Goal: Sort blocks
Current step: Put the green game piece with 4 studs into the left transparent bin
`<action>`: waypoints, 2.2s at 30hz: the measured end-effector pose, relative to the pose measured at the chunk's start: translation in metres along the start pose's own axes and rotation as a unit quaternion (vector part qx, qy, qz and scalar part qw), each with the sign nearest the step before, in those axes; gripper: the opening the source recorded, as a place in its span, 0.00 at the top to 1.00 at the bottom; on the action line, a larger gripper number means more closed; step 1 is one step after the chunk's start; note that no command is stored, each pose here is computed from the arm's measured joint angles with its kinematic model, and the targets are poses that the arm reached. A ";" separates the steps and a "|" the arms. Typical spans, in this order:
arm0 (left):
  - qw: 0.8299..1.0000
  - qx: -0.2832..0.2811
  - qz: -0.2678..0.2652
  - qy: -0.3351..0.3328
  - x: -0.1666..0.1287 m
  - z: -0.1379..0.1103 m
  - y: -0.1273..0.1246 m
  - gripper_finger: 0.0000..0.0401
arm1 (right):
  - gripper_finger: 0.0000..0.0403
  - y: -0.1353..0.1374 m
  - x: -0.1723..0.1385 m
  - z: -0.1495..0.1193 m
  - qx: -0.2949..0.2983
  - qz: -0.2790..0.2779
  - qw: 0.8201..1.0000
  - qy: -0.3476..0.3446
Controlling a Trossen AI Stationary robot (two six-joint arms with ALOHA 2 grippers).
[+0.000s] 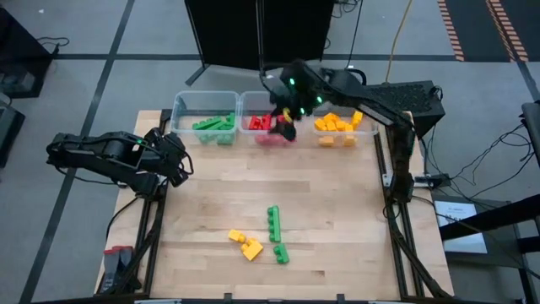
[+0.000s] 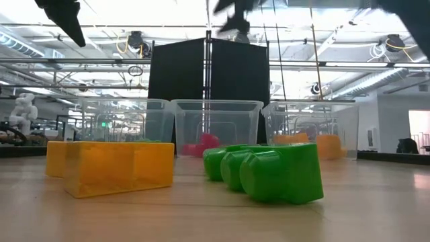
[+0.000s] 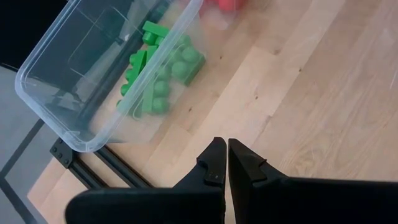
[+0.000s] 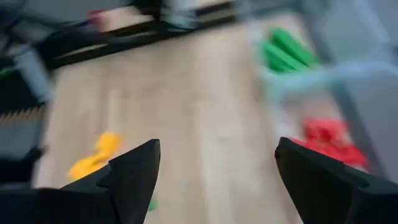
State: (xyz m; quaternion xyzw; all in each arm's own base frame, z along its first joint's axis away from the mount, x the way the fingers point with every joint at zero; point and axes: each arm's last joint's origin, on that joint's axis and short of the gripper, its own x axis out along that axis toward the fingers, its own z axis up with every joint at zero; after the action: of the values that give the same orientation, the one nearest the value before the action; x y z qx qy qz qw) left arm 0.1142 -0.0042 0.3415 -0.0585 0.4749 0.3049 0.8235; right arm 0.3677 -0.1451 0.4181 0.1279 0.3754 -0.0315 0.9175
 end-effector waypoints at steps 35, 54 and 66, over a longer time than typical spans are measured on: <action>0.999 -0.016 -0.031 0.023 0.000 -0.001 -0.002 1.00 | 0.23 0.202 0.221 -0.119 -0.555 0.149 0.776 0.259; 0.999 -0.015 -0.036 0.027 0.000 -0.002 -0.002 1.00 | 0.23 0.198 0.245 -0.157 -0.574 0.105 0.737 0.341; 0.998 -0.016 -0.042 0.031 0.000 -0.002 -0.002 1.00 | 0.23 0.190 0.267 -0.185 -0.581 0.138 0.724 0.345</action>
State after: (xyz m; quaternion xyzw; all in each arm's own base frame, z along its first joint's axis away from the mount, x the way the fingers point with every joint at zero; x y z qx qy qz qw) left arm 0.1141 -0.0070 0.3402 -0.1009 0.4927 0.2752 0.8194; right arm 0.4625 0.0961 0.1453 -0.3776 0.5888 0.3660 0.6138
